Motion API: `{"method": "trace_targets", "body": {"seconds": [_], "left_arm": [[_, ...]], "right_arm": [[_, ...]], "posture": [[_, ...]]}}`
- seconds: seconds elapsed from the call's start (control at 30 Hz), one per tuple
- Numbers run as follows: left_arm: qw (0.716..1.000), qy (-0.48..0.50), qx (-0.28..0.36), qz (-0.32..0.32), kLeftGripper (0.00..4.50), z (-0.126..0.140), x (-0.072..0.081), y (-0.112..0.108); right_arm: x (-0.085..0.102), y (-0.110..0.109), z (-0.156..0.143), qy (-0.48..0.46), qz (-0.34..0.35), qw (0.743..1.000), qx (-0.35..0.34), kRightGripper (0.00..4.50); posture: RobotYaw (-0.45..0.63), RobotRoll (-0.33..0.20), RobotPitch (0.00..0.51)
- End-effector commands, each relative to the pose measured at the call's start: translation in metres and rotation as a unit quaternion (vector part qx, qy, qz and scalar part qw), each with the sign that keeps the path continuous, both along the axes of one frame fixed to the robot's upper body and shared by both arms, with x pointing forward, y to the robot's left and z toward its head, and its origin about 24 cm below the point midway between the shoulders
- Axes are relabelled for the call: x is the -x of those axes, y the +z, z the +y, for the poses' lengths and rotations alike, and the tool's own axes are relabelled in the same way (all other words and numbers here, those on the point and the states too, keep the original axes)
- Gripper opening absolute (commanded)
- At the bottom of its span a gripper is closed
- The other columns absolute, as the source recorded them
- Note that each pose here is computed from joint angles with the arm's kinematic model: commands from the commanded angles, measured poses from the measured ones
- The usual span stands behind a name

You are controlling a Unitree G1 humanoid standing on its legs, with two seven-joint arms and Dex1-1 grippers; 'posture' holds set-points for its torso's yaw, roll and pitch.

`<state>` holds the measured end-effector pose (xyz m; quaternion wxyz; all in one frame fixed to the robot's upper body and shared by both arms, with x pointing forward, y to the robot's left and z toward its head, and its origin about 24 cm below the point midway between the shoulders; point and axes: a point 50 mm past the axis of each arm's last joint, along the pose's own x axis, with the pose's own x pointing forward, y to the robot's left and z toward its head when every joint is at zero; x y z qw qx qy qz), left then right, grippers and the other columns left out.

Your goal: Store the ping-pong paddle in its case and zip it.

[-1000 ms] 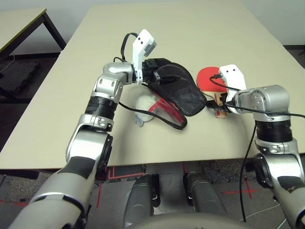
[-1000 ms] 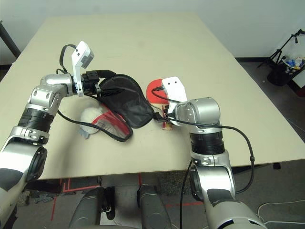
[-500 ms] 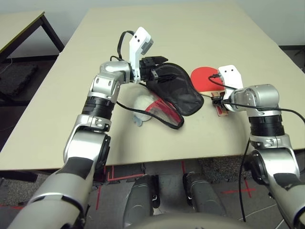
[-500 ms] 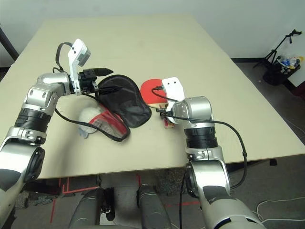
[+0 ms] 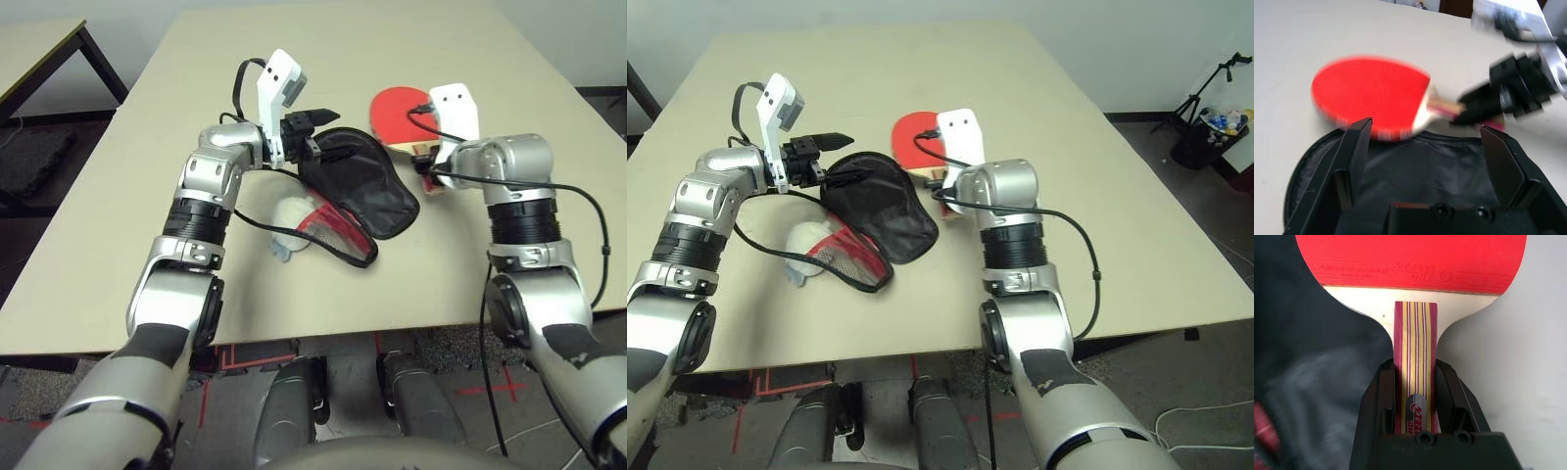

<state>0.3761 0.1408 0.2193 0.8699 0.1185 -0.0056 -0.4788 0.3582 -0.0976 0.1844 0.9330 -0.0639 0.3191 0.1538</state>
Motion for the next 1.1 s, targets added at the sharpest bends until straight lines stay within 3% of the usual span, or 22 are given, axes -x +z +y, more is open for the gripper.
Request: {"method": "trace_targets", "body": {"seconds": [0.03, 0.33, 0.6, 1.07, 1.1], "left_arm": [[1.0, 0.016, 0.007, -0.014, 4.5, 0.01, 0.0, 0.011], [0.999, 0.045, 0.006, -0.025, 4.5, 0.029, 0.002, 0.02], [0.997, 0.072, 0.004, -0.035, 4.5, 0.045, 0.005, 0.026], [0.988, 0.139, -0.01, -0.064, 4.5, 0.089, 0.009, 0.056], [0.988, 0.143, -0.014, -0.063, 4.5, 0.093, 0.009, 0.055]], "right_arm": [[0.01, 0.009, 0.018, 0.045, -0.008, 0.999, 0.001, 1.14], [0.019, 0.0, 0.029, 0.09, 0.009, 0.996, 0.018, 1.14], [0.014, -0.026, 0.021, 0.089, 0.037, 0.994, 0.045, 1.14], [0.01, -0.046, 0.024, 0.106, 0.069, 0.991, 0.036, 1.14], [0.01, -0.046, 0.024, 0.111, 0.069, 0.991, 0.034, 1.49]], "posture": [[-0.12, 0.0, 0.129], [-0.06, 0.0, 0.125], [-0.03, 0.0, 0.124], [0.01, 0.0, 0.118], [0.01, 0.0, 0.117]]}}
